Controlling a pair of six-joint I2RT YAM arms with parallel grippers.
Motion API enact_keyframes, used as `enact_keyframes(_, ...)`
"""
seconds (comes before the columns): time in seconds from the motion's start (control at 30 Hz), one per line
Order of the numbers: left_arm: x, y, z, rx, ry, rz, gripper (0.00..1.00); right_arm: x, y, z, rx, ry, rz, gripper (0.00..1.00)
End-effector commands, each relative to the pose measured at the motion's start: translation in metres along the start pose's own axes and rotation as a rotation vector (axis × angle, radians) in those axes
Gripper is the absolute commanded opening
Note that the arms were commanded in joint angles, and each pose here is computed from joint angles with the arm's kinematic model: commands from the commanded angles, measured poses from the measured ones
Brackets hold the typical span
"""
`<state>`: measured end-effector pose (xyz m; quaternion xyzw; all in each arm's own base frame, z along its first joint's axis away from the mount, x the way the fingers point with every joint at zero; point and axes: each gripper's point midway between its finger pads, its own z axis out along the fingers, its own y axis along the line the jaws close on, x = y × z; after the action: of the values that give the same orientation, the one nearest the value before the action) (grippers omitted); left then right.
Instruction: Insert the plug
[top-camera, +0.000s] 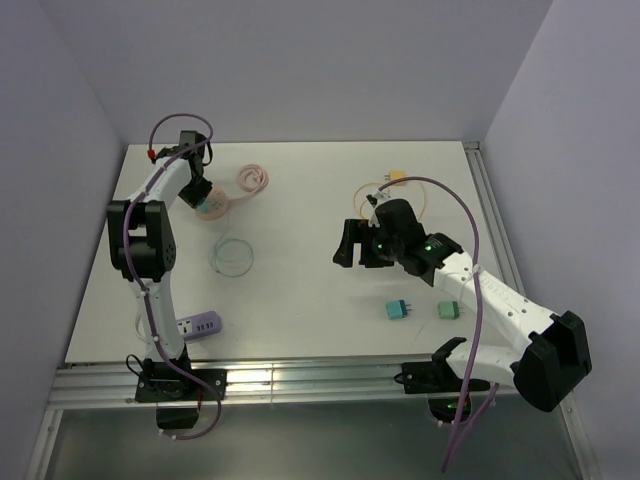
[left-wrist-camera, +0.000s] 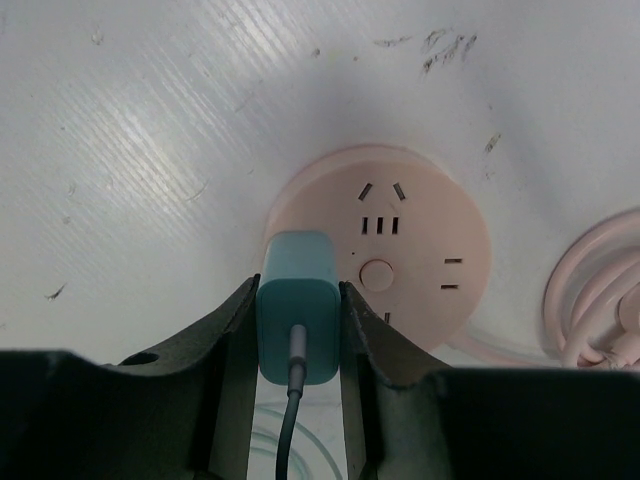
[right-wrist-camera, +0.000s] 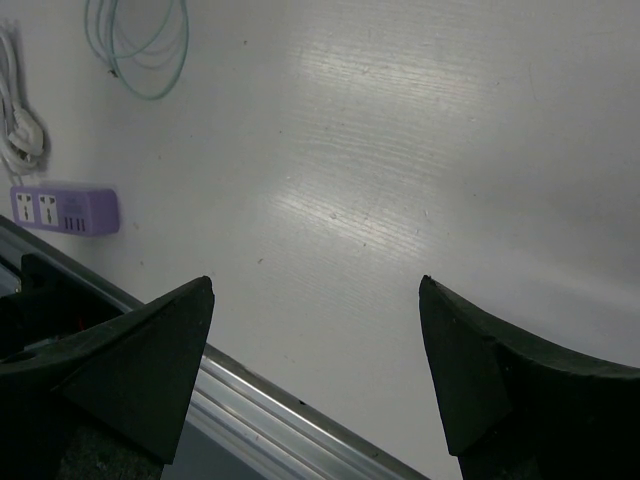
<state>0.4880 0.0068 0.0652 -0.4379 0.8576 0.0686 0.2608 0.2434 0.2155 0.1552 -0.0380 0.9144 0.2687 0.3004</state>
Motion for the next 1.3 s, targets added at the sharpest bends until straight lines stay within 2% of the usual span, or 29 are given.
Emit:
enact_keyframes(0.0,0.040,0.019,-0.005,-0.026,0.160,0.092,0.15,-0.009,0.001,-0.006,-0.011,-0.052,-0.006,0.90)
enact_keyframes(0.2,0.030,0.009,-0.018,0.014,0.151,0.098,0.33,-0.011,0.001,-0.007,-0.009,-0.059,-0.011,0.90)
enact_keyframes(0.23,0.029,0.009,-0.018,0.016,0.148,0.097,0.41,-0.011,0.002,-0.007,-0.010,-0.060,-0.011,0.90)
enact_keyframes(0.3,0.024,0.008,-0.024,0.030,0.136,0.088,0.51,-0.010,0.002,-0.007,-0.012,-0.057,-0.011,0.90)
enact_keyframes(0.37,0.021,0.006,-0.030,0.042,0.130,0.085,0.52,-0.009,0.000,-0.006,-0.009,-0.052,-0.010,0.90)
enact_keyframes(0.4,0.018,0.006,-0.033,0.042,0.124,0.081,0.59,-0.009,0.001,-0.006,-0.009,-0.053,-0.009,0.90)
enact_keyframes(0.47,0.013,0.006,-0.039,0.049,0.114,0.080,0.60,-0.010,0.002,-0.006,-0.014,-0.052,-0.008,0.90)
enact_keyframes(0.5,0.012,0.006,-0.042,0.048,0.113,0.080,0.70,-0.010,0.003,-0.006,-0.016,-0.053,-0.006,0.90)
enact_keyframes(0.53,0.009,0.006,-0.045,0.048,0.104,0.074,0.73,-0.010,0.002,-0.005,-0.014,-0.052,-0.008,0.90)
enact_keyframes(0.93,-0.018,0.006,-0.107,0.157,0.058,0.049,0.75,-0.014,-0.006,-0.005,0.043,-0.069,0.029,0.90)
enact_keyframes(1.1,-0.021,0.020,-0.128,0.166,0.031,0.052,0.74,-0.012,-0.025,-0.014,0.159,-0.074,0.070,0.93)
enact_keyframes(1.27,-0.028,0.029,-0.168,0.284,-0.031,0.040,0.73,0.002,-0.061,-0.021,0.313,-0.066,0.157,0.97)
